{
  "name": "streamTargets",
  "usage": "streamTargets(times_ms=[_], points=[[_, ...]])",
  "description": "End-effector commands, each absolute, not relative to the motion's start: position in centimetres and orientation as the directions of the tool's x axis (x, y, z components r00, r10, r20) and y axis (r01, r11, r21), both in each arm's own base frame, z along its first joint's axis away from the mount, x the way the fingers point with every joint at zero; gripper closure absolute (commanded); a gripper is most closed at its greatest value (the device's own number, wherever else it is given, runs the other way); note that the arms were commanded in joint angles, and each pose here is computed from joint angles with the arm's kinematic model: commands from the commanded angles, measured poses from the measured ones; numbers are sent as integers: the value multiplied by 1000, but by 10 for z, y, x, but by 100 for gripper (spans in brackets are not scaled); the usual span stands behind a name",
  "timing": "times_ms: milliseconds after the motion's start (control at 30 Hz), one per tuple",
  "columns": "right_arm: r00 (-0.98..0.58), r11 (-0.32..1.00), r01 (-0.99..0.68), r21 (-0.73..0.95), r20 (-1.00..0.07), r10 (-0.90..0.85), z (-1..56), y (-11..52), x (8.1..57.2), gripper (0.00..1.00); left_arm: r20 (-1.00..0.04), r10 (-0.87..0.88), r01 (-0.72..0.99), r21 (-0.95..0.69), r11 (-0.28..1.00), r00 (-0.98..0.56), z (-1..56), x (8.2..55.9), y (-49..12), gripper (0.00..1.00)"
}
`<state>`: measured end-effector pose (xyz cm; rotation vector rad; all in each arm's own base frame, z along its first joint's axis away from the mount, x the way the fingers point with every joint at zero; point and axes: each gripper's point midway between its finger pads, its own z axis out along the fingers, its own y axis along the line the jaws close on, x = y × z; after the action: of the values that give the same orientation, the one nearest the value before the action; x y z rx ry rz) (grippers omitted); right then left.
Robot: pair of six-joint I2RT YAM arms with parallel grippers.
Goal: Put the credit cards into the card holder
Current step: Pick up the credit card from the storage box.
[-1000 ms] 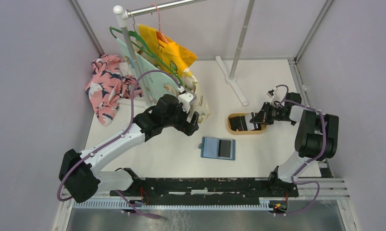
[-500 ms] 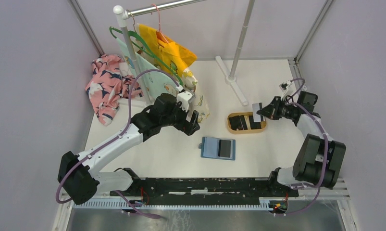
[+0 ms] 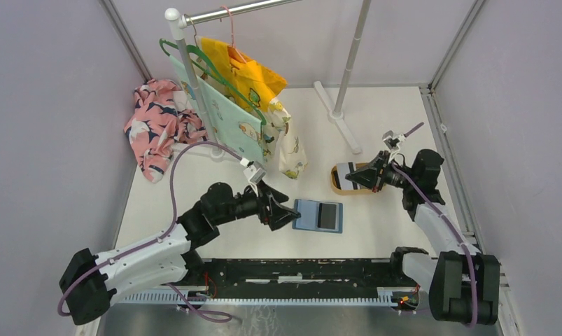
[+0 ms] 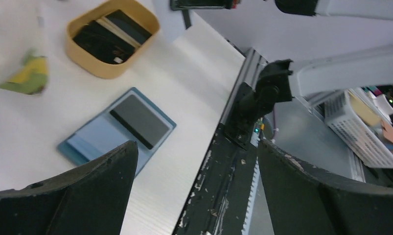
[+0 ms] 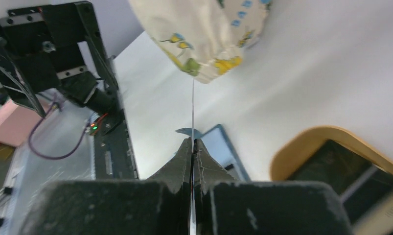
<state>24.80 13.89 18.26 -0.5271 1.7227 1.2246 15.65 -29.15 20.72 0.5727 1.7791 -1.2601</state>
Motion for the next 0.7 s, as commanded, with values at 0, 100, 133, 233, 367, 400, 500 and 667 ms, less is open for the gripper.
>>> streamTargets(times_ms=[0, 100, 133, 233, 367, 400, 500, 667], points=[[-481, 265, -829, 492, -870, 110, 214, 168, 237, 100, -860, -296, 826, -493, 275, -415, 253, 146, -303, 4], [-499, 193, -844, 501, -864, 62, 218, 189, 226, 100, -858, -337, 836, -481, 265, -387, 247, 144, -298, 4], [-480, 180, -858, 481, -876, 51, 220, 194, 223, 100, -853, -358, 841, -479, 252, -379, 247, 143, -297, 5], [-381, 155, -910, 384, -923, 46, 233, 205, 215, 100, -844, -406, 858, -463, 224, -350, 242, 141, -294, 5], [-316, 115, -939, 324, -945, 83, 250, 212, 203, 100, -844, -424, 876, -441, 198, -329, 240, 141, -301, 5], [-316, 111, -939, 325, -944, 93, 251, 213, 201, 100, -844, -426, 881, -435, 187, -326, 240, 140, -304, 5], [-314, 112, -939, 325, -943, 109, 248, 213, 197, 100, -852, -419, 898, -409, 160, -313, 238, 138, -318, 8], [-290, 116, -946, 303, -950, 117, 246, 213, 193, 100, -859, -406, 909, -394, 139, -311, 230, 138, -337, 12]])
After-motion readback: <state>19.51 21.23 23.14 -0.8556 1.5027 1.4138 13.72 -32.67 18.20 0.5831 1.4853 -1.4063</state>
